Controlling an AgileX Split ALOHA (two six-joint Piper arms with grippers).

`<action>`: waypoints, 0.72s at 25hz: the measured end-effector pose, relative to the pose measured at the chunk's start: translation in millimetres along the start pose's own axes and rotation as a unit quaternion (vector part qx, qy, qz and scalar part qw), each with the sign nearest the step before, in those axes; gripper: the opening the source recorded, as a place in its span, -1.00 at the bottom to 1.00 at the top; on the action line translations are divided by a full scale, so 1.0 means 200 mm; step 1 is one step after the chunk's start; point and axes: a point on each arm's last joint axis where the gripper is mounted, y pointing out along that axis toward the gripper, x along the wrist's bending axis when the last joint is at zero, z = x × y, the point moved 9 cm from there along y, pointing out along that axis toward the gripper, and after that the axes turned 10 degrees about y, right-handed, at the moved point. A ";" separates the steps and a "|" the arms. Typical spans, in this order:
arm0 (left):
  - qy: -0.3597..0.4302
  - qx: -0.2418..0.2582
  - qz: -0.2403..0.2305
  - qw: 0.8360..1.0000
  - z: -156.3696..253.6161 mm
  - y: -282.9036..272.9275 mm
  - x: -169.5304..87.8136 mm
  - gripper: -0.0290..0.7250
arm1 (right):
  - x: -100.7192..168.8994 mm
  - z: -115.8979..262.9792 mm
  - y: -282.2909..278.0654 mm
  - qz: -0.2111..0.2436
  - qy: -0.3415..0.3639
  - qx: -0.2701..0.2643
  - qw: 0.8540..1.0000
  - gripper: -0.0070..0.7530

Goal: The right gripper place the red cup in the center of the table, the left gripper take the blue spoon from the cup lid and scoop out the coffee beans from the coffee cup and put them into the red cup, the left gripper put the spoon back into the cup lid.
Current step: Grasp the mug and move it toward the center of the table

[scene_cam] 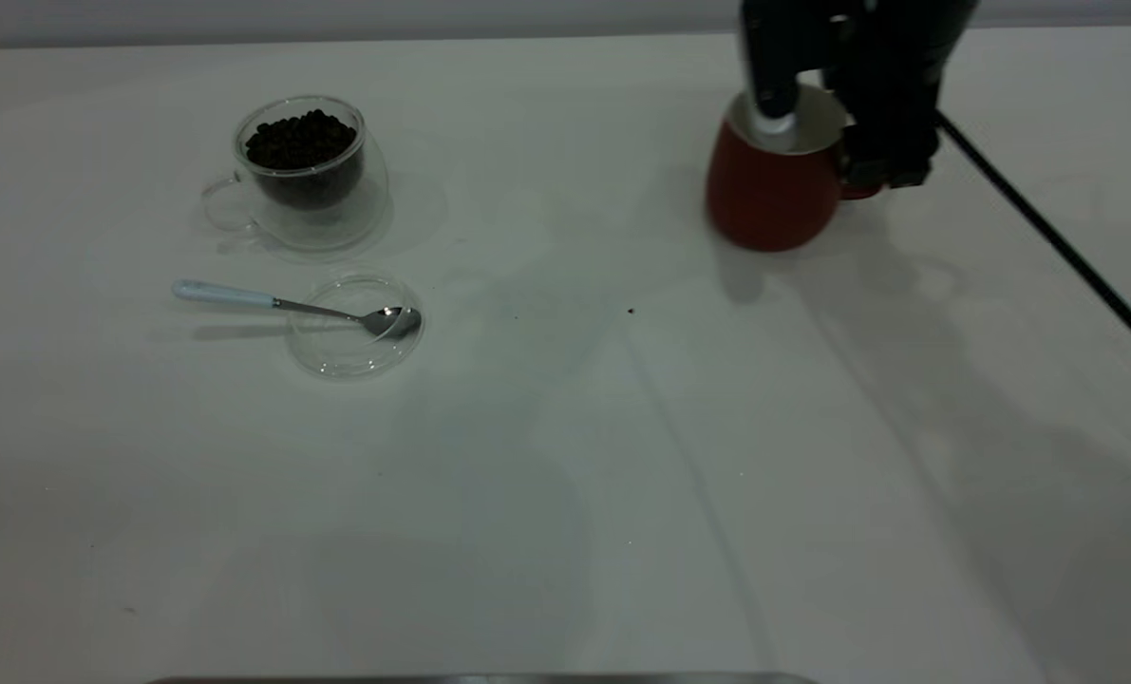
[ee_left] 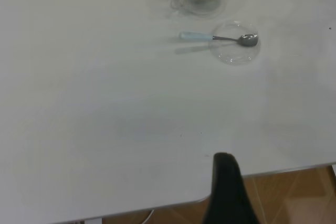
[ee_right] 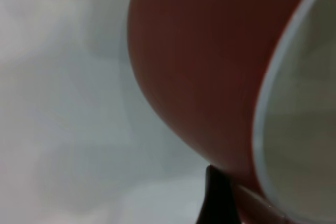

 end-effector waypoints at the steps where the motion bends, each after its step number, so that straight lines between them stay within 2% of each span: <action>1: 0.000 0.000 0.000 1.000 0.00 0.00 0.00 0.57 | 0.01 -0.03 0.00 -0.001 -0.002 -0.003 1.000 0.57; 11: 0.000 0.000 0.000 1.000 0.00 0.00 0.00 0.57 | 0.21 -0.40 -0.07 -0.016 -0.009 -0.045 0.999 0.57; 14: -0.002 0.000 0.000 1.000 0.00 0.00 0.00 0.57 | 0.26 -0.50 -0.10 -0.019 0.015 -0.056 0.998 0.57; 18: -0.001 0.000 0.000 1.000 0.00 0.00 0.00 0.57 | 0.24 -0.57 -0.16 -0.019 0.101 -0.056 0.993 0.57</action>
